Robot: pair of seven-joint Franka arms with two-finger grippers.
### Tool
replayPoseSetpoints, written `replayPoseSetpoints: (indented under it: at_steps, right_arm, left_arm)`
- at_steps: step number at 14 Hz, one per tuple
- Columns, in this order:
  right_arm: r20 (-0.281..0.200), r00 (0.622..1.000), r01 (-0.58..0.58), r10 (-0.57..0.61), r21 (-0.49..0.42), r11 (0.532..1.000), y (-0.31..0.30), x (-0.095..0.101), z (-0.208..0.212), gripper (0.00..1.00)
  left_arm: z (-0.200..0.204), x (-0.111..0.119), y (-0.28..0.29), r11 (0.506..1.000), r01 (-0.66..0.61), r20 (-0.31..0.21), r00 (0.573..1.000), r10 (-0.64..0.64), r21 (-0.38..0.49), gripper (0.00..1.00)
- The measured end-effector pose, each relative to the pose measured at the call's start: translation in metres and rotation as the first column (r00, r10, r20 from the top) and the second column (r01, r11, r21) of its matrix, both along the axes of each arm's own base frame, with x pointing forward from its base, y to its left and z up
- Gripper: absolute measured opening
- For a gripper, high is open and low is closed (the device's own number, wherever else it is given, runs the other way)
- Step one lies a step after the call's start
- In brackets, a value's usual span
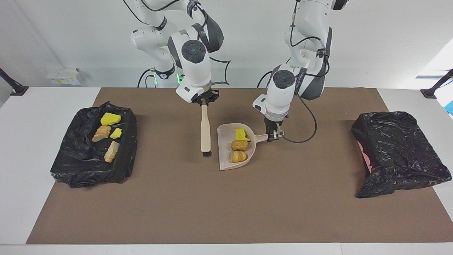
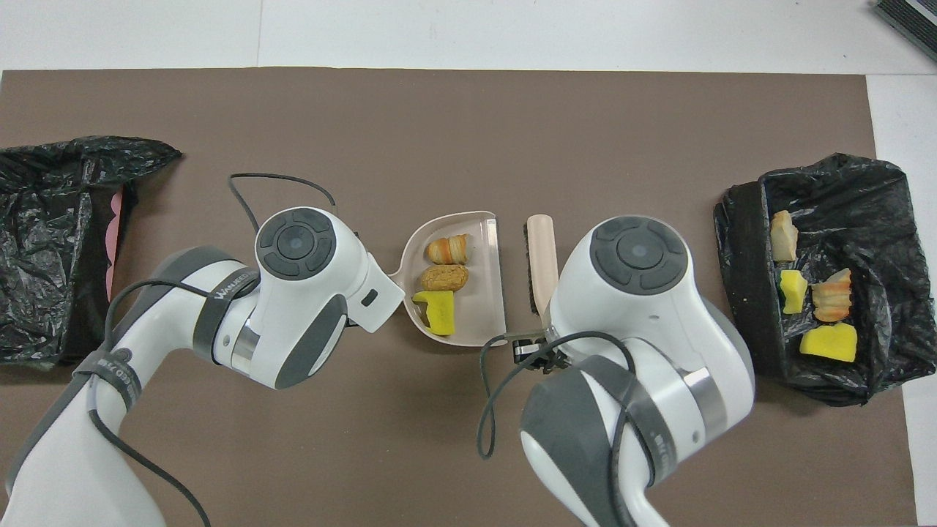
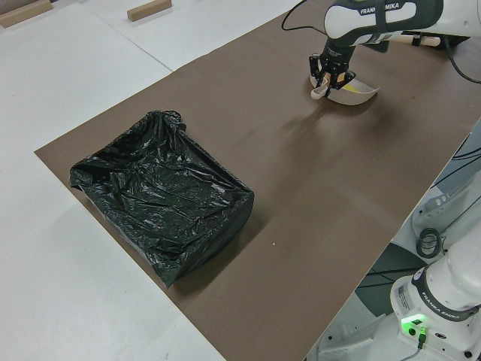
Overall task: Sweep and dump trash in bin
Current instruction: 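Release the brush onto the mat and withdraw the right gripper, then carry the dustpan to the black bag with the left gripper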
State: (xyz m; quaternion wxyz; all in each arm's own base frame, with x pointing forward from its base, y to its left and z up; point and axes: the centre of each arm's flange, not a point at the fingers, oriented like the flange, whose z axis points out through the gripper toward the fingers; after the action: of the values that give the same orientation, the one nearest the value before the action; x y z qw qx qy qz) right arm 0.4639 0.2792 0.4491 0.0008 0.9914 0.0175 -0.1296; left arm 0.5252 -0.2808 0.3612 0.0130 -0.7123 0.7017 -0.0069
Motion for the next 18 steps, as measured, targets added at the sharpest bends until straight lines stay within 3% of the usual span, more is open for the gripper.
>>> replayPoseSetpoints:
  at_steps: [5,9,15,18]
  right_arm:
    - [0.039,0.999,-0.004,0.004,-0.011,1.0,0.028,-0.046,-0.01,0.26]
    - [0.028,1.0,0.011,-0.011,-0.014,1.0,0.06,-0.087,-0.011,0.26]
    - [0.032,0.999,0.015,-0.014,-0.037,0.999,0.105,-0.159,-0.063,0.26]
    - [0.025,1.0,0.009,-0.007,-0.062,0.998,0.093,-0.179,-0.086,0.26]
  left_arm:
    - [0.0,0.029,0.052,0.998,0.033,0.029,0.999,-0.032,-0.047,0.31]
    - [0.003,0.066,0.127,0.989,0.044,0.033,0.999,-0.04,-0.139,0.31]
    - [0.038,0.111,0.233,0.987,-0.033,-0.008,0.999,0.032,-0.157,0.31]
    - [0.051,0.12,0.28,0.986,-0.057,-0.001,0.998,0.058,-0.159,0.31]
